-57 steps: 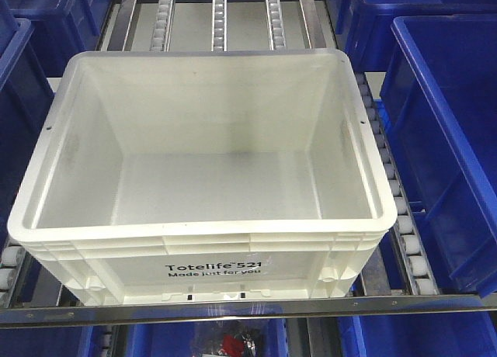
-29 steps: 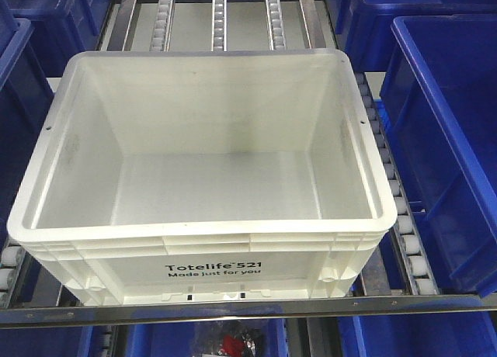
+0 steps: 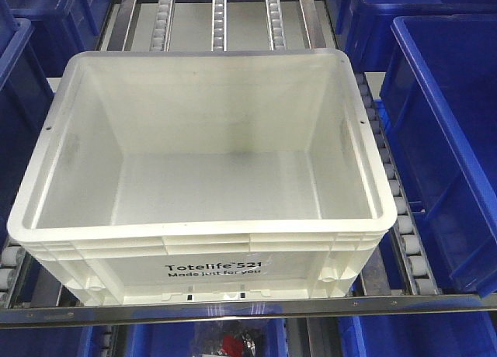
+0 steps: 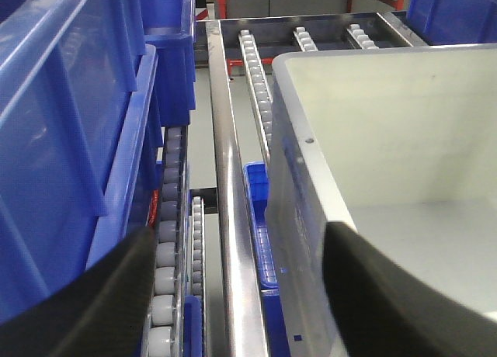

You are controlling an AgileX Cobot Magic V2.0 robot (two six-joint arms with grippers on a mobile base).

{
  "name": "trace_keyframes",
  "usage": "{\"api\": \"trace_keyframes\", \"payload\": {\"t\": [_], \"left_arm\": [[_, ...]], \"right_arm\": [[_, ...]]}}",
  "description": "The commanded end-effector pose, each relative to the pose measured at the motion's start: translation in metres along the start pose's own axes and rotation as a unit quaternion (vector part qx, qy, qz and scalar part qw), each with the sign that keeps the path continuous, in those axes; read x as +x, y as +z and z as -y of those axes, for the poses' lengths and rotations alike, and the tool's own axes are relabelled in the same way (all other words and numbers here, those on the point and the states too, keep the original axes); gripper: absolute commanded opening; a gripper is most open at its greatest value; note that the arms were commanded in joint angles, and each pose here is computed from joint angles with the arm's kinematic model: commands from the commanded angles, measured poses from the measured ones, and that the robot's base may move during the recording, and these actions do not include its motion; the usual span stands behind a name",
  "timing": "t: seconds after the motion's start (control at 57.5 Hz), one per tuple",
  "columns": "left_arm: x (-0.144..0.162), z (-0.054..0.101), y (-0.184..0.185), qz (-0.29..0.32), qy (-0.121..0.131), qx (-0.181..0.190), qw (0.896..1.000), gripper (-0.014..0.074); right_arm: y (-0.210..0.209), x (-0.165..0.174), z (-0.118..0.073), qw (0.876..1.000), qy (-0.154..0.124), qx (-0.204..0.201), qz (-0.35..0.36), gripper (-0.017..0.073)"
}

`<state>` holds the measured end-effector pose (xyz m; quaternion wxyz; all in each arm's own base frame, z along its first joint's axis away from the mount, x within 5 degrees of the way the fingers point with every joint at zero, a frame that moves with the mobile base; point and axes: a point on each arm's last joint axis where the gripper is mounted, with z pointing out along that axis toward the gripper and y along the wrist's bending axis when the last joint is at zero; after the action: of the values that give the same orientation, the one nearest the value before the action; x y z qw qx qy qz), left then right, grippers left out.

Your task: Move bin from left to right shelf

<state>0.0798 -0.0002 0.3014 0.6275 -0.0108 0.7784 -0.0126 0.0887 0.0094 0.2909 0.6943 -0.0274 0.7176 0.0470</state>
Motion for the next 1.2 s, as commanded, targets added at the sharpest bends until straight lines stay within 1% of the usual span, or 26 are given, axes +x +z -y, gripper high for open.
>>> {"api": "trace_keyframes", "payload": {"t": [0.0,0.035,0.07,0.122,0.226,0.366,0.453,0.54,0.627,0.714,0.888,1.027,1.079,1.184], "left_arm": [[-0.016,0.003,-0.002,0.041,-0.002,0.014,0.999,0.0514],[-0.015,0.004,-0.002,0.035,-0.001,0.02,0.999,0.0515],[-0.014,0.005,-0.002,0.03,0.0,0.026,0.999,0.0515],[-0.013,0.006,-0.002,0.022,0.002,0.035,0.999,0.0514],[-0.017,0.009,0.0,0.003,0.006,0.049,0.999,0.0514],[-0.04,0.018,0.007,-0.028,0.012,0.079,0.996,0.0514],[-0.051,0.023,0.017,-0.06,0.018,0.089,0.994,0.0514],[-0.061,0.028,0.033,-0.101,0.021,0.085,0.991,0.0514],[-0.069,0.033,0.051,-0.131,0.018,0.085,0.988,0.0514],[-0.076,0.038,0.069,-0.155,0.021,0.083,0.984,0.0514],[-0.09,0.047,0.107,-0.199,0.028,0.076,0.977,0.0514],[-0.095,0.053,0.135,-0.225,0.031,0.072,0.971,0.0514],[-0.098,0.055,0.143,-0.235,0.027,0.068,0.969,0.0514],[-0.1,0.056,0.159,-0.254,0.018,0.05,0.966,0.0514]], "right_arm": [[0.0,-0.017,-0.001,0.999,-0.004,-0.004,0.049,0.0512],[0.0,-0.017,-0.001,0.999,0.005,-0.004,0.048,0.0512],[0.0,-0.017,-0.001,0.999,0.021,-0.005,0.046,0.0512],[0.0,-0.017,-0.001,0.999,0.03,-0.006,0.044,0.0512],[0.003,-0.016,-0.004,0.999,0.028,-0.022,0.021,0.0512],[0.015,-0.029,-0.014,0.998,0.02,-0.059,-0.022,0.0512],[0.027,-0.04,-0.02,0.996,0.009,-0.078,-0.044,0.0512],[0.044,-0.048,-0.026,0.994,0.006,-0.086,-0.071,0.0512],[0.062,-0.056,-0.03,0.992,0.018,-0.086,-0.095,0.0512],[0.08,-0.063,-0.034,0.988,0.025,-0.085,-0.126,0.0512],[0.124,-0.075,-0.043,0.975,0.015,-0.079,-0.205,0.0512],[0.154,-0.078,-0.049,0.966,0.011,-0.076,-0.246,0.0512],[0.162,-0.081,-0.051,0.964,0.01,-0.075,-0.255,0.0512],[0.178,-0.084,-0.054,0.959,0.01,-0.074,-0.274,0.0512]]}}
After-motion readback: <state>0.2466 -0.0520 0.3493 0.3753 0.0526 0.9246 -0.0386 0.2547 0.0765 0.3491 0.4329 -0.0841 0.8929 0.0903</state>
